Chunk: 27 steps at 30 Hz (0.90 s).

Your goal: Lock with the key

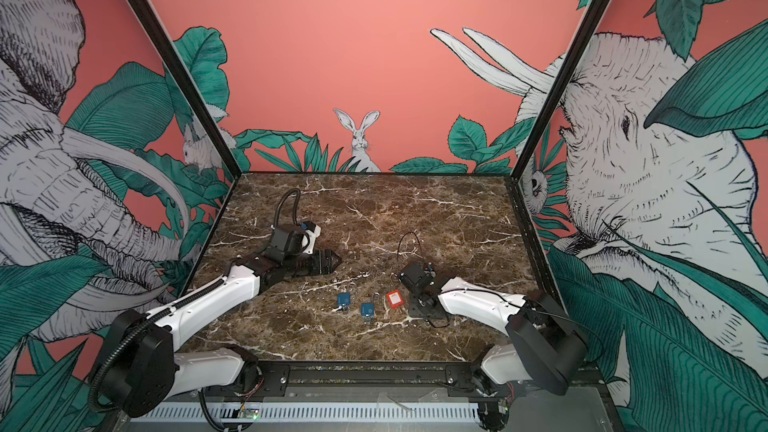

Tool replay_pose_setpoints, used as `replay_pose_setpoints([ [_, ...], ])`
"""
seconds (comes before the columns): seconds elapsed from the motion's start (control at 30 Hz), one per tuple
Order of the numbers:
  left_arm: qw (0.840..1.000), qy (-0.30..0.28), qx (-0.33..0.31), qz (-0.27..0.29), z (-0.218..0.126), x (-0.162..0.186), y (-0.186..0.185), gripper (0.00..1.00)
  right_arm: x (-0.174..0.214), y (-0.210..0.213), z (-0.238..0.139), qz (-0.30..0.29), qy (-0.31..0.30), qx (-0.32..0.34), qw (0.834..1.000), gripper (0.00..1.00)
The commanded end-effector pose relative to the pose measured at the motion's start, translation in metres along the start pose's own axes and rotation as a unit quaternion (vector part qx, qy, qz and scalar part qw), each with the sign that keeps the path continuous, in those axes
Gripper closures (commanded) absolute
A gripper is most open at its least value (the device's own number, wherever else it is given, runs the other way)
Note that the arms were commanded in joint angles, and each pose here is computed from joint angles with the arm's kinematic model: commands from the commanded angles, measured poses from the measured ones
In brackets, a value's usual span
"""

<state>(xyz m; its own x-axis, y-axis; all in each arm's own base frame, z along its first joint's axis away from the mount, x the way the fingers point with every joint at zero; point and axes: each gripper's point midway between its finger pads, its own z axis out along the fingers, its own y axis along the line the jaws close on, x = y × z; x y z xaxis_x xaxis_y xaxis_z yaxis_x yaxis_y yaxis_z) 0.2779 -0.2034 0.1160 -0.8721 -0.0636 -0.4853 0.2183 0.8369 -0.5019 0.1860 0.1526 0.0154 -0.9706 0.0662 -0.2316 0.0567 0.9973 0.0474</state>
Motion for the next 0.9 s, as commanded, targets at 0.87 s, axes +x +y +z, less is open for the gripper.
replay_pose_setpoints([
  [0.87, 0.999, -0.005, 0.026, 0.018, 0.004, -0.013, -0.019, 0.17, -0.058, 0.027, -0.048, -0.123, -0.092, -0.003, 0.988, 0.74],
])
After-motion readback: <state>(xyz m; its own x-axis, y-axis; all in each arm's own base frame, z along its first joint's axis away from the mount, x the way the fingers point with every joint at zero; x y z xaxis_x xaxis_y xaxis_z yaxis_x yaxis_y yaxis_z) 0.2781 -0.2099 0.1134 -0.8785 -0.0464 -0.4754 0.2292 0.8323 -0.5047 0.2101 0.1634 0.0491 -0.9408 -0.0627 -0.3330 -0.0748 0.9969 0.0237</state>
